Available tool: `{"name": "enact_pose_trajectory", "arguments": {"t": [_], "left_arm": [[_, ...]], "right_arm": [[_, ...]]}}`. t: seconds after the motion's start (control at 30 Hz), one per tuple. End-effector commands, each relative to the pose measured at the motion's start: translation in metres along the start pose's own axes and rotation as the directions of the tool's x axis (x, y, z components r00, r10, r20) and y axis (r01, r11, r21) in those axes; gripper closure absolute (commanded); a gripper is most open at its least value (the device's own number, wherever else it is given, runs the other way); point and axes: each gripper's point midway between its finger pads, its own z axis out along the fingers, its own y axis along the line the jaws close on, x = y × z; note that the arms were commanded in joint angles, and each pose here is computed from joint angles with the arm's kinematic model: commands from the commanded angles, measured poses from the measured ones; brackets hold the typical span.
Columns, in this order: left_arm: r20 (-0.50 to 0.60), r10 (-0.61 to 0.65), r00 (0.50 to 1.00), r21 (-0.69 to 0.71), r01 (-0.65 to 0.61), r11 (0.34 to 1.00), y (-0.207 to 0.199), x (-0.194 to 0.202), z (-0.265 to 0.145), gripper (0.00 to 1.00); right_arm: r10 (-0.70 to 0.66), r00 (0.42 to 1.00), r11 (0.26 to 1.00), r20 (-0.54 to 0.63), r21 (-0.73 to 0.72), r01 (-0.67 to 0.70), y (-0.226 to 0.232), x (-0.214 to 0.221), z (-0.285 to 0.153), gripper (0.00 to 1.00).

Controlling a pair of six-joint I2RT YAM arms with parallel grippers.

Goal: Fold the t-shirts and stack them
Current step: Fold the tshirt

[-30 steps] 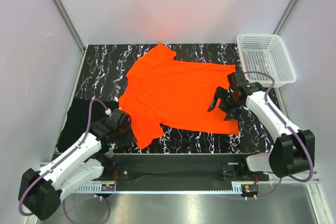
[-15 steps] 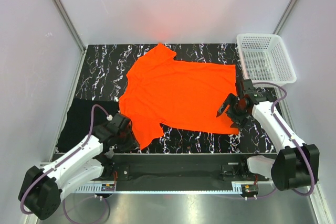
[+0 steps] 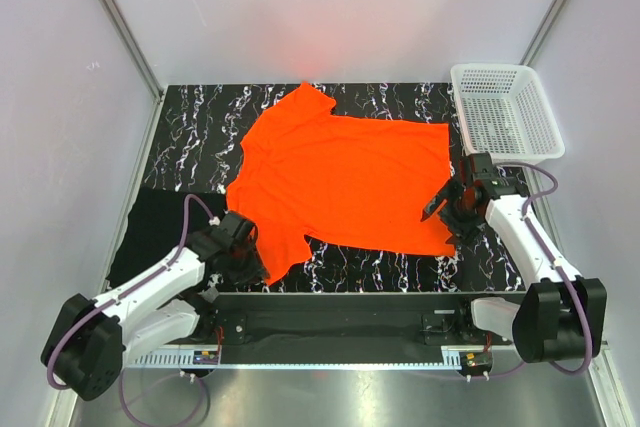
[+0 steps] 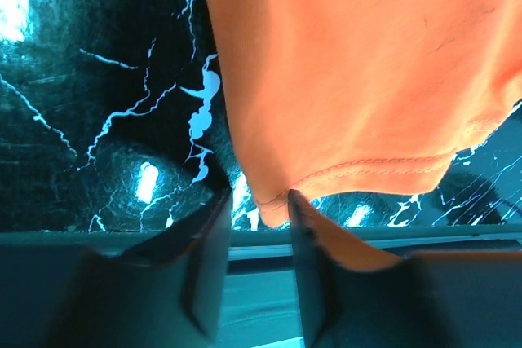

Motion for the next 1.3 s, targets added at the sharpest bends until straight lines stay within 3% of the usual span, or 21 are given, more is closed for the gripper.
{"name": "enact_pose_trajectory", "arguments": {"t": [0.0,0.2,0.4,0.63,1.03,1.17,1.27], "left_arm": [[0.017,0.009,1.000,0.024,-0.010,1.000,-0.009,-0.006,0.001,0.68],[0.027,0.027,0.999,0.032,-0.028,0.999,-0.013,-0.009,-0.003,1.00],[0.053,0.083,0.995,0.056,-0.086,0.995,-0.023,-0.017,-0.012,1.00],[0.092,0.164,0.982,0.105,-0.173,0.979,-0.038,-0.025,-0.025,1.00],[0.138,0.221,0.966,0.133,-0.239,0.962,-0.053,-0.036,-0.042,1.00],[0.146,0.232,0.962,0.141,-0.253,0.957,-0.058,-0.038,-0.045,1.00],[0.162,0.246,0.956,0.151,-0.270,0.951,-0.062,-0.041,-0.050,1.00]], "right_arm": [[0.098,0.995,0.995,-0.001,0.023,-0.098,-0.013,-0.001,0.005,0.17],[0.307,0.949,0.951,-0.066,0.059,-0.303,-0.038,0.005,0.017,0.17],[0.404,0.914,0.913,-0.025,0.076,-0.402,-0.061,0.001,0.019,0.26],[0.424,0.905,0.902,-0.026,0.105,-0.419,-0.071,0.001,0.031,0.51],[0.439,0.898,0.893,-0.023,0.121,-0.433,-0.076,0.000,0.047,0.57],[0.439,0.898,0.893,-0.019,0.125,-0.433,-0.077,-0.002,0.051,0.68],[0.430,0.903,0.897,-0.009,0.122,-0.426,-0.076,-0.007,0.053,0.68]]}}
